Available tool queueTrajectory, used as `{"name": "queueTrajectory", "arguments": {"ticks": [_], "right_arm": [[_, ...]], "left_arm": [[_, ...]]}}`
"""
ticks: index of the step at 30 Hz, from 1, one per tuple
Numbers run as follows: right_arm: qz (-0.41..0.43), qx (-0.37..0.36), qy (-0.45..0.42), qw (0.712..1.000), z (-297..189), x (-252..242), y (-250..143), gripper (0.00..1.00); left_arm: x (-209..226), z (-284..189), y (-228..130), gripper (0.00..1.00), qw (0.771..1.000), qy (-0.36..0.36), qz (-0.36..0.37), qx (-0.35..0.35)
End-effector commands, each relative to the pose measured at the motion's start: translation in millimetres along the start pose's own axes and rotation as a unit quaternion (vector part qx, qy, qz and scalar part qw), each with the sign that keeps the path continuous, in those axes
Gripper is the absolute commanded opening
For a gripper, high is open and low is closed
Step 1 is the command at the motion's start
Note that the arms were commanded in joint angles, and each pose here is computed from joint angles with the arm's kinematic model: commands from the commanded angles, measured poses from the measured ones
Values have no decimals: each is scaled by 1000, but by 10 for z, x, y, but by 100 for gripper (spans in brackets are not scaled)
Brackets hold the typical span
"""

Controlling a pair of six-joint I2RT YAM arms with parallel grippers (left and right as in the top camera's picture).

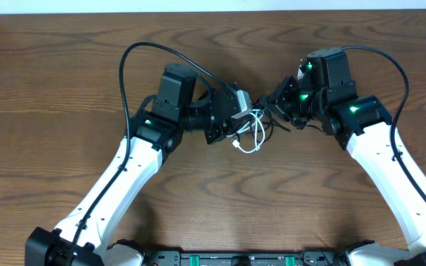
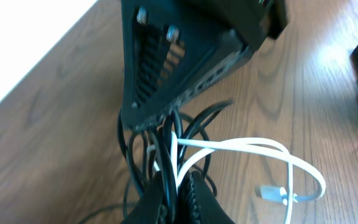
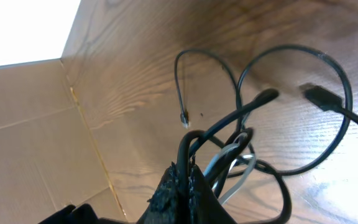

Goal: Untangle cables

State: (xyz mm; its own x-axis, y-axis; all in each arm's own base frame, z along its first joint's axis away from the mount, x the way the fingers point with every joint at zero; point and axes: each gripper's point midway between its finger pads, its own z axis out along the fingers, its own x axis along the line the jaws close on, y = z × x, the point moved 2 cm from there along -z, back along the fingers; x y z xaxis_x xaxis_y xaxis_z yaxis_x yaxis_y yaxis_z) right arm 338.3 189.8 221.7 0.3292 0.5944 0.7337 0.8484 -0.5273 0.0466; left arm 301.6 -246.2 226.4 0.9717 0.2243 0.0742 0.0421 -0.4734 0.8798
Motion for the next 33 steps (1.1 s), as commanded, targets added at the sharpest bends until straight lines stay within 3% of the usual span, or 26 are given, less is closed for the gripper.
{"name": "queueTrajectory", "arguments": {"ticks": [1,6,10,21,33], "right_arm": [[3,-14,-6,1000,-82,-46,98,1],[30,-30,-23,999,-185,-225,283,1],[42,-37,-22,998,-248,-290,386,1],[72,-59,-6,996,-518,-521,739,1],[138,-89,-50,985,-903,-1102,997,1]], "left_arm": [[198,-73,-240,8,993,81,-19,80],[350,-236,-656,8,966,160,-44,197],[398,-352,-834,8,949,189,-55,245],[611,-719,-1128,8,920,243,-171,257],[907,-1315,-1502,8,857,330,-315,240]]}}
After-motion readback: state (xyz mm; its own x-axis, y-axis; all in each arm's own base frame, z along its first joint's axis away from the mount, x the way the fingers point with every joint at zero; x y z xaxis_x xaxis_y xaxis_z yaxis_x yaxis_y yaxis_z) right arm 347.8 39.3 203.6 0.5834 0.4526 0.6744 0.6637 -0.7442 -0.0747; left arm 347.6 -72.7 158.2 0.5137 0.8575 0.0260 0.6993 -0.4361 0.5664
